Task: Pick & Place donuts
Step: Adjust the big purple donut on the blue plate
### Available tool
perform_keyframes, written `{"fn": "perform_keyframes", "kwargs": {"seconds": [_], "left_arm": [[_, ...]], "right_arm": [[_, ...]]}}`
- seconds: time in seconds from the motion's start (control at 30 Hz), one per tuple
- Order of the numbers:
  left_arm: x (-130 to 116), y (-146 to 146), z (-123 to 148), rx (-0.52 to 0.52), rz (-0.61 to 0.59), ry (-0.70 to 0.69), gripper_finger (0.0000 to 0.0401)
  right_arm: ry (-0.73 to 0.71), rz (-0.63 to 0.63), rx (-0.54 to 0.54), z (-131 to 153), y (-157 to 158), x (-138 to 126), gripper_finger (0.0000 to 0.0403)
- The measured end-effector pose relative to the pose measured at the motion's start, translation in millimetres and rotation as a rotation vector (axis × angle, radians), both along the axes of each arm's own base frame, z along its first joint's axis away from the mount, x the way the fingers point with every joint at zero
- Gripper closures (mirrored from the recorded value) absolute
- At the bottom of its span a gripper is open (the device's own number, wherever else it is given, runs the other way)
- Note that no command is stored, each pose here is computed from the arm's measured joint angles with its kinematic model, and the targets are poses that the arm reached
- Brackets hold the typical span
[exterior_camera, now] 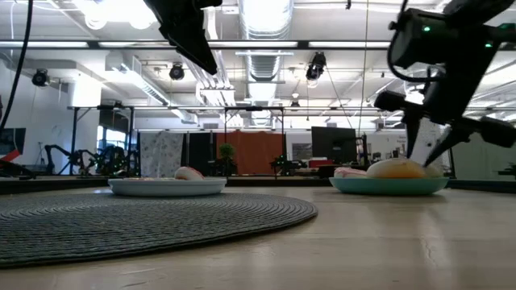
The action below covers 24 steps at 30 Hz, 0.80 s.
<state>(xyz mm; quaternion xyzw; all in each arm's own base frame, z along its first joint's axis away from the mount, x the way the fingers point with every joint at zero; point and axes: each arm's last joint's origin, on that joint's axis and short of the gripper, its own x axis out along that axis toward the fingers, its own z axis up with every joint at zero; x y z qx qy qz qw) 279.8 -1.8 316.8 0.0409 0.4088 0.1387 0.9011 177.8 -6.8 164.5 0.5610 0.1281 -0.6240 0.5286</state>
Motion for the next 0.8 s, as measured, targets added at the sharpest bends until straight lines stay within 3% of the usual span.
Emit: {"fn": "perform_keyframes", "kwargs": {"seconds": [0.2,0.43,0.57,0.8], "left_arm": [[-0.9,-0.9,-0.3,0.0,-0.004,0.008,0.023],[-2.6,-2.1,-1.2,0.001,-0.008,0.027,0.023],[-4.2,-2.9,0.5,0.001,-0.011,0.021,0.023],[-6.2,-2.7,2.3,0.0,-0.01,0.016,0.023]], "right_arm": [[0.015,0.042,-0.007,6.4,-7.9,19.3,0.0282],[-0.007,0.36,-0.055,43.8,-1.1,46.5,0.0282],[0.087,0.458,0.05,40.6,2.5,45.6,0.0283],[0.121,0.583,0.209,25.8,8.0,53.2,0.0285]]}}
